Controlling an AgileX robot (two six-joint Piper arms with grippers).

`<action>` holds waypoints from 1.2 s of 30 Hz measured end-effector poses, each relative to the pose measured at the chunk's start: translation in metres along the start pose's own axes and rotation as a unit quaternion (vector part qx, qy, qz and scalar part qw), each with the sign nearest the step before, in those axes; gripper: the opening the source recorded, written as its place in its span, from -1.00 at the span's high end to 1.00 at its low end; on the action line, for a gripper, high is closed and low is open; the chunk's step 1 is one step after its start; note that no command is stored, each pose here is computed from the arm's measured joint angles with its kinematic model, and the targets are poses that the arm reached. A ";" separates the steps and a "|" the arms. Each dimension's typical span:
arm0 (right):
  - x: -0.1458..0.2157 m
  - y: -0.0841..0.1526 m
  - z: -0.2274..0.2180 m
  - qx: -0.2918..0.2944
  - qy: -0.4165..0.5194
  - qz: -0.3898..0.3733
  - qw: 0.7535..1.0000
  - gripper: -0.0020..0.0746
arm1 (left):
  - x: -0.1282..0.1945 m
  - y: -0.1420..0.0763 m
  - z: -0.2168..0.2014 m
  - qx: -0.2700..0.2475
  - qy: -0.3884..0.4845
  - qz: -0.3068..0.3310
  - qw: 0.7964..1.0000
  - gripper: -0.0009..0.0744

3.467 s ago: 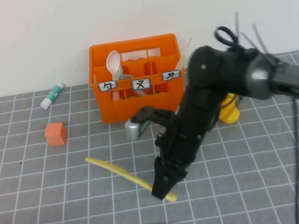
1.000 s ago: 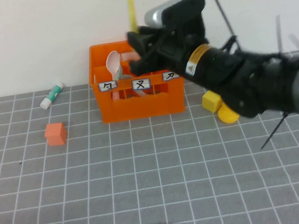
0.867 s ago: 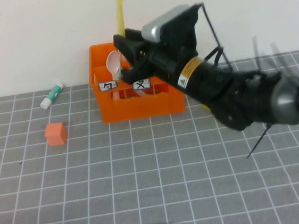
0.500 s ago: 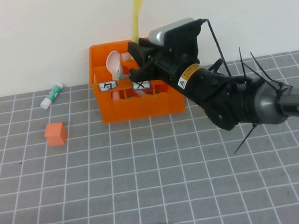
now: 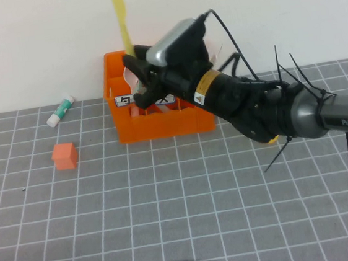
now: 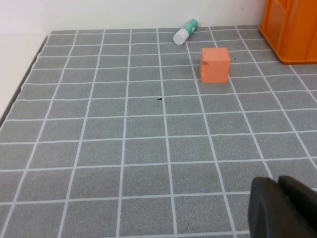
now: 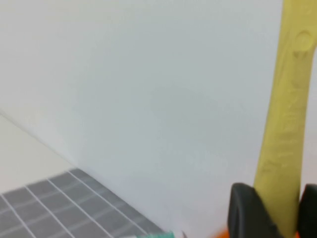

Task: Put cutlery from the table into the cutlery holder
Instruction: Place the knife on the box

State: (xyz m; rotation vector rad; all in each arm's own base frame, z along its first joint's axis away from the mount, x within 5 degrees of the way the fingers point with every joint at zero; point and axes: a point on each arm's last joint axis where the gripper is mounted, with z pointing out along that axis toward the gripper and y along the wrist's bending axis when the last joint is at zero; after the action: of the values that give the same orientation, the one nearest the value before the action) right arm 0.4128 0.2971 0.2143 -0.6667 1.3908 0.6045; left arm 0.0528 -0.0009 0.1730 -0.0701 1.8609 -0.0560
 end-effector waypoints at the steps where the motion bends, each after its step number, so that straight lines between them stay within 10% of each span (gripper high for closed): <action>1: -0.004 0.001 0.002 -0.005 -0.005 -0.005 1.000 0.44 | 0.000 0.000 0.000 0.000 0.000 0.000 1.000 0.98; 15: -0.040 -0.044 -0.029 0.052 0.082 0.027 0.995 0.44 | 0.000 0.000 0.000 0.000 0.000 0.000 1.000 0.98; 36: 0.023 -0.061 -0.042 0.045 0.092 0.046 0.994 0.44 | 0.000 0.000 0.000 0.000 0.001 0.000 1.000 0.98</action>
State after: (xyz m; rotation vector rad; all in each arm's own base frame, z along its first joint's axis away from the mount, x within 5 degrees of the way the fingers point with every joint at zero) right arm 0.4311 0.2248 0.1928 -0.5989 1.6182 0.5604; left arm 0.0527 -0.0009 0.1729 -0.0700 1.8626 -0.0560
